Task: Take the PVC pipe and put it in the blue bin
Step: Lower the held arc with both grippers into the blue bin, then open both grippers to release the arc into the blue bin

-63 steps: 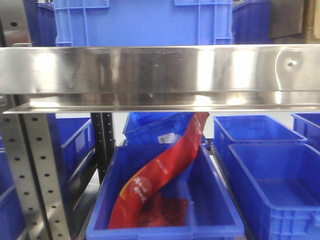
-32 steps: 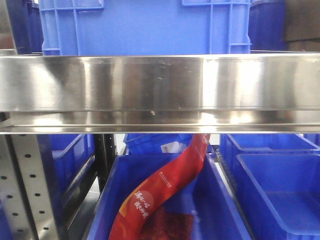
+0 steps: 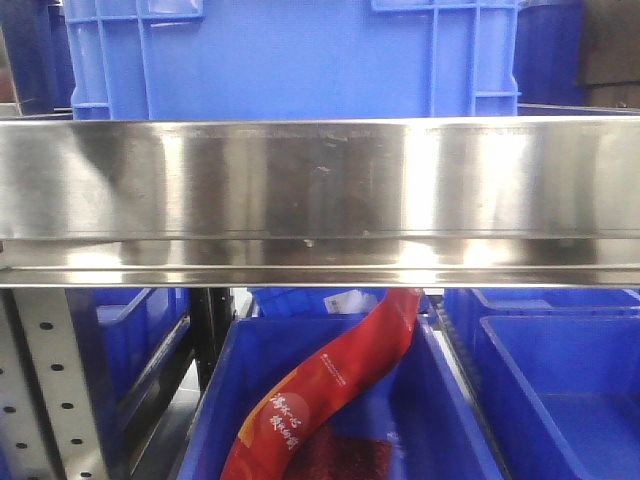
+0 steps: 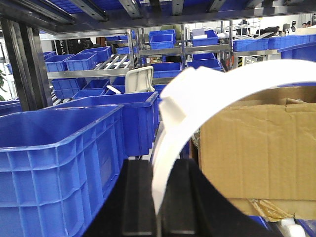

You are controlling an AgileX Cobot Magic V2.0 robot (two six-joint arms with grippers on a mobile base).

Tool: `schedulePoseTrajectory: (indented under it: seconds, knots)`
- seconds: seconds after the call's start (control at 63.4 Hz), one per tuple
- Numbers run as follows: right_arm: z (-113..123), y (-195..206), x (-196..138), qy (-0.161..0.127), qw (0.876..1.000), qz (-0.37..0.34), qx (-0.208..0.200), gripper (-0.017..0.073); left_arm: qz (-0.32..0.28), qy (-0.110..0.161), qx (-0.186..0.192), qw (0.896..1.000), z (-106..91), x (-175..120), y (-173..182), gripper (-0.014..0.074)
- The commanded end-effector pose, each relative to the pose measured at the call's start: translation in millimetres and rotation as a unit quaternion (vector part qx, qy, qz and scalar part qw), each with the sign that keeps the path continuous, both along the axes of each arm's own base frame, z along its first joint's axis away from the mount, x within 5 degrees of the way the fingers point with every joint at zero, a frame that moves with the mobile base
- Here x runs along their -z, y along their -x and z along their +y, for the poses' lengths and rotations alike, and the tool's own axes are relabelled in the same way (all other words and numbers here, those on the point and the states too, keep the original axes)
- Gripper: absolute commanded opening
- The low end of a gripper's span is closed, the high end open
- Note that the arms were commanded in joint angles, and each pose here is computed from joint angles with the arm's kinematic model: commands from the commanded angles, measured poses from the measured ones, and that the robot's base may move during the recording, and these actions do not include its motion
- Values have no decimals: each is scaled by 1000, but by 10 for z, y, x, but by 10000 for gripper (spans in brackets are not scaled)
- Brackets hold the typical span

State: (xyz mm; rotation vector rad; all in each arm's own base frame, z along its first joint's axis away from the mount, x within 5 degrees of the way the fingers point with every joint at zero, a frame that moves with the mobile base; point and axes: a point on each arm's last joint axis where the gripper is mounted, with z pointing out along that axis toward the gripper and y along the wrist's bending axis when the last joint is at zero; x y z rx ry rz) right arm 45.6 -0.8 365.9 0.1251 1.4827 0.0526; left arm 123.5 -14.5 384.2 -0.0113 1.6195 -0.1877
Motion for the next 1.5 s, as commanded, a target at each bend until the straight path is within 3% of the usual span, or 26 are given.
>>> schedulePoseTrajectory:
  seconds: [0.0, 0.552, 0.726, 0.789, 0.852, 0.915, 1.089, 1.31, 1.483]
  knots:
    - [-3, 4, -13, 5, 1000, -12, 2, -169, -17, 1, 1, 1000, 0, -36, 13, -111]
    - [-9, -23, -32, 7, 1000, -19, 5, -169, -27, 3, 1, 1000, -1, -54, 13, -111]
    - [-25, -169, -158, 60, 998, -15, 12, -169, -42, 7, 9, 999, -22, -120, -12, -111]
    - [-34, -270, -228, 65, 998, -5, 12, -169, -47, -3, 20, 999, -56, -191, -41, -111]
    - [-41, -405, -281, 63, 998, 11, 8, -169, -50, -34, 42, 997, -128, -252, -112, -111]
    - [-32, -552, -350, 63, 998, 21, -3, -169, -57, -56, 68, 994, -223, -354, -183, -111]
    - [116, -996, -565, 64, 995, 41, -64, -169, -45, -59, 126, 989, -531, -519, -511, -111]
    - [490, -1591, -736, 69, 985, 64, -145, -169, -41, -53, 132, 989, -753, -710, -1006, -111]
    - [919, -2061, -794, 75, 973, 80, -204, -169, -54, -50, 132, 989, -910, -810, -1392, -111]
